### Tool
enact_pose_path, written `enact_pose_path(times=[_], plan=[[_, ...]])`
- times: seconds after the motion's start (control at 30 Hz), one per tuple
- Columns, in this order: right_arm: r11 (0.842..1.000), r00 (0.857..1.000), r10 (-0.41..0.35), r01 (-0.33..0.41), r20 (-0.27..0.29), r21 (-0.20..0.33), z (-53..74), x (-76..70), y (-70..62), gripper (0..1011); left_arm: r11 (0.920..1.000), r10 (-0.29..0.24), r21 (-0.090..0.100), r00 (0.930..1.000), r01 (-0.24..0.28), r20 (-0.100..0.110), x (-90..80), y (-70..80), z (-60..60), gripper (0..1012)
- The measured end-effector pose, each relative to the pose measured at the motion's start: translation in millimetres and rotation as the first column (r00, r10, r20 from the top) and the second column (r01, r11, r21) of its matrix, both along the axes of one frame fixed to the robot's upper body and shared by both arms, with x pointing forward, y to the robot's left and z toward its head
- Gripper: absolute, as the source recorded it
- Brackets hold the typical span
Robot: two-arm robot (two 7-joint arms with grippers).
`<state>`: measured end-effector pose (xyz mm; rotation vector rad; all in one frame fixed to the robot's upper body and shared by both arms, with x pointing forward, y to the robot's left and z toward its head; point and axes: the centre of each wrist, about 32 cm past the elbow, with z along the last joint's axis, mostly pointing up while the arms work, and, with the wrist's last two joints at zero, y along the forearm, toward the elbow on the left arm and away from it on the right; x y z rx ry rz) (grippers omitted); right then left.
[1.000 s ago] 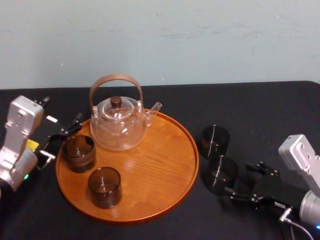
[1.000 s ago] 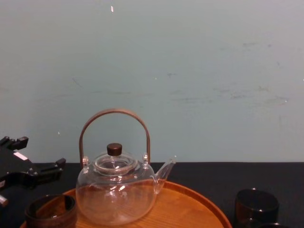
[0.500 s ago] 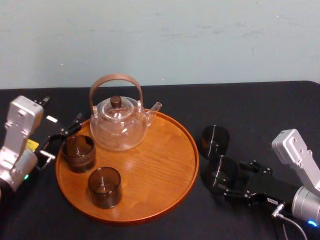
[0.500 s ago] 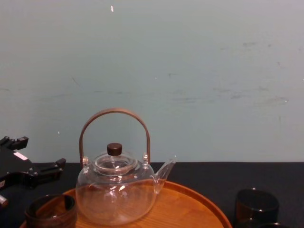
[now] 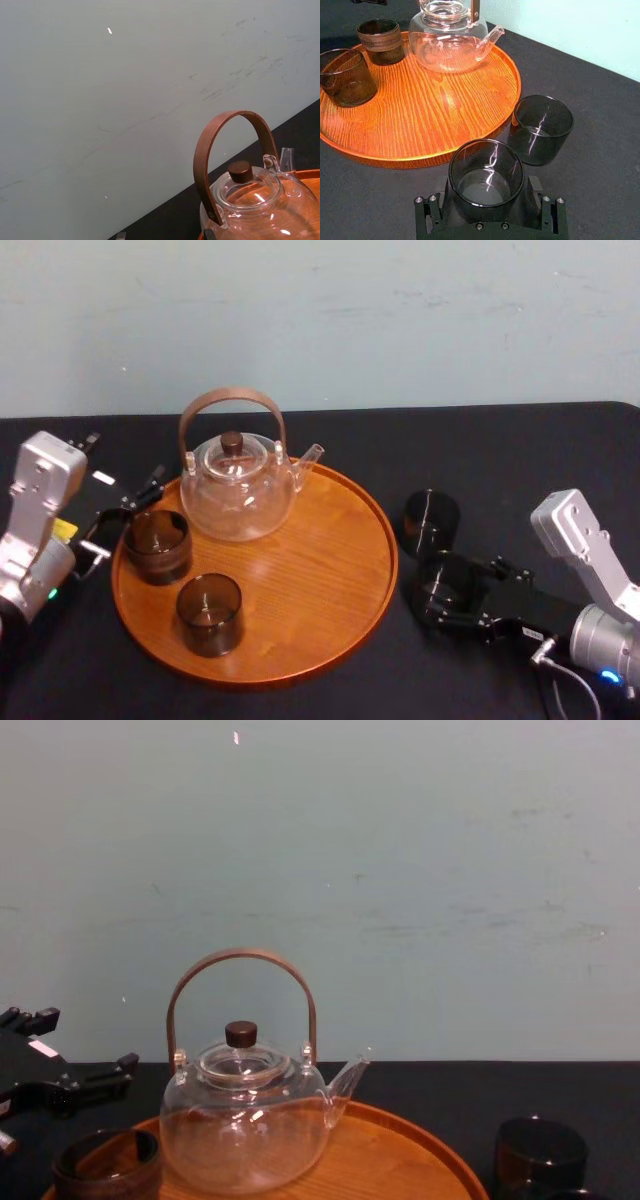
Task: Pick up the glass from the table and place it on the tray.
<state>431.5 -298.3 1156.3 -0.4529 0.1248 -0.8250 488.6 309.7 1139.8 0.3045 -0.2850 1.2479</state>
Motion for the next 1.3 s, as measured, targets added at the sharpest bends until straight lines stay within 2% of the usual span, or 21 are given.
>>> enact_pose_path(times=[0.6,1.3], plan=[[1.000,1.000,0.002,-0.002,-0.012,0.006,-2.3,15.2,5.5,1002,1.0000,0.000,0.000,1.0000,0.000,0.000,0.0,0.0,0.0,1001],[1.000,0.999,0.026,-0.026,-0.025,-0.001,-1.9,13.5,6.9,1002,1.0000,0.000,0.000,1.0000,0.000,0.000,0.0,0.0,0.0,1001]])
